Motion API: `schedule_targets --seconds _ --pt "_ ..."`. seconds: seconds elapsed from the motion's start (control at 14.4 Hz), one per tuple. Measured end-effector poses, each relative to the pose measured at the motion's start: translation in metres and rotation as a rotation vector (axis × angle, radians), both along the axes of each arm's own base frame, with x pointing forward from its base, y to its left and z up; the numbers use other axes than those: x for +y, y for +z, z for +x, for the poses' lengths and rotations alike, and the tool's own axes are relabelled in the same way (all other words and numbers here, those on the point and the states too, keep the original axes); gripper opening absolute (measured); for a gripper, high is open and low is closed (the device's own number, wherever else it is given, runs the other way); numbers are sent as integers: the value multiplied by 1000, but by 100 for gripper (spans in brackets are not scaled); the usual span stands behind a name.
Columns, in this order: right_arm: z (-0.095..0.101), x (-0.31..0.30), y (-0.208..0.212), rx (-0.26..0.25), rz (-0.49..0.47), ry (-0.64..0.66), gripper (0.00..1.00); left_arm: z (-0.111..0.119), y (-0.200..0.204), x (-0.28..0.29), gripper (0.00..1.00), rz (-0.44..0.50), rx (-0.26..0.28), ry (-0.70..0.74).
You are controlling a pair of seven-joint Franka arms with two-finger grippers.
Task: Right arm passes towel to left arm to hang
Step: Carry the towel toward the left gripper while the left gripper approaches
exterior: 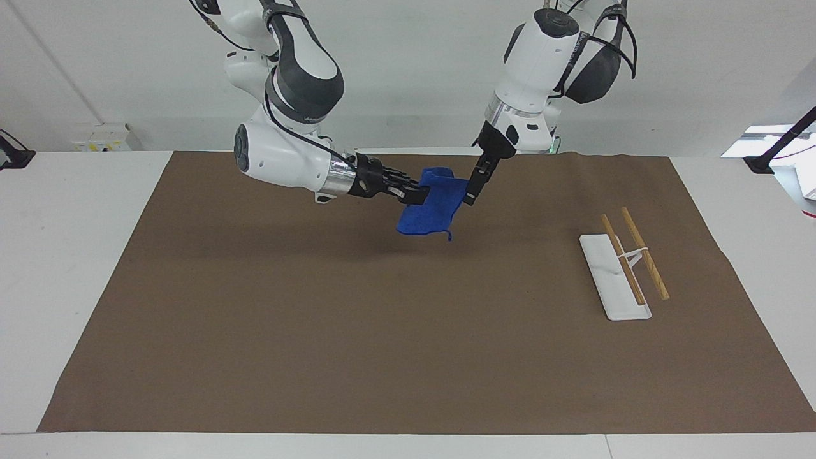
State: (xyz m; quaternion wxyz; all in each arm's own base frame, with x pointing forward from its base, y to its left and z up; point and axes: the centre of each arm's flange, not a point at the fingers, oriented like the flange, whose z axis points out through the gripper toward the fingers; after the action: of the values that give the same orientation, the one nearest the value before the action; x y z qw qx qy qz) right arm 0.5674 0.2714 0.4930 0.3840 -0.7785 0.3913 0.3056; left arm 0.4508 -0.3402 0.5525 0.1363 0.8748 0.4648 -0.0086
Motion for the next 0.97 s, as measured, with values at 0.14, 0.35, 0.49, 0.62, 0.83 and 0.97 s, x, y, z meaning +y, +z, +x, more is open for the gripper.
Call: schedule_targets --seconds 0.14,0.35,0.49,0.62,0.83,0.97 --pt "0 0 0 0 0 0 13 0 -1 0 58 1 2 0" --pt "0 0 0 0 0 0 13 -3 -7 -3 28 7 10 -6" --pt "0 0 0 0 0 0 13 -6 -7 -6 3 8 11 -14" --pt "0 0 0 0 0 0 13 -6 -7 -6 2 8 11 -14" --pt "-1 0 0 0 -1 -1 13 -5 -7 -6 2 8 11 -12" --pt "-1 0 0 0 -1 0 15 -4 -7 -3 2 18 2 -22"
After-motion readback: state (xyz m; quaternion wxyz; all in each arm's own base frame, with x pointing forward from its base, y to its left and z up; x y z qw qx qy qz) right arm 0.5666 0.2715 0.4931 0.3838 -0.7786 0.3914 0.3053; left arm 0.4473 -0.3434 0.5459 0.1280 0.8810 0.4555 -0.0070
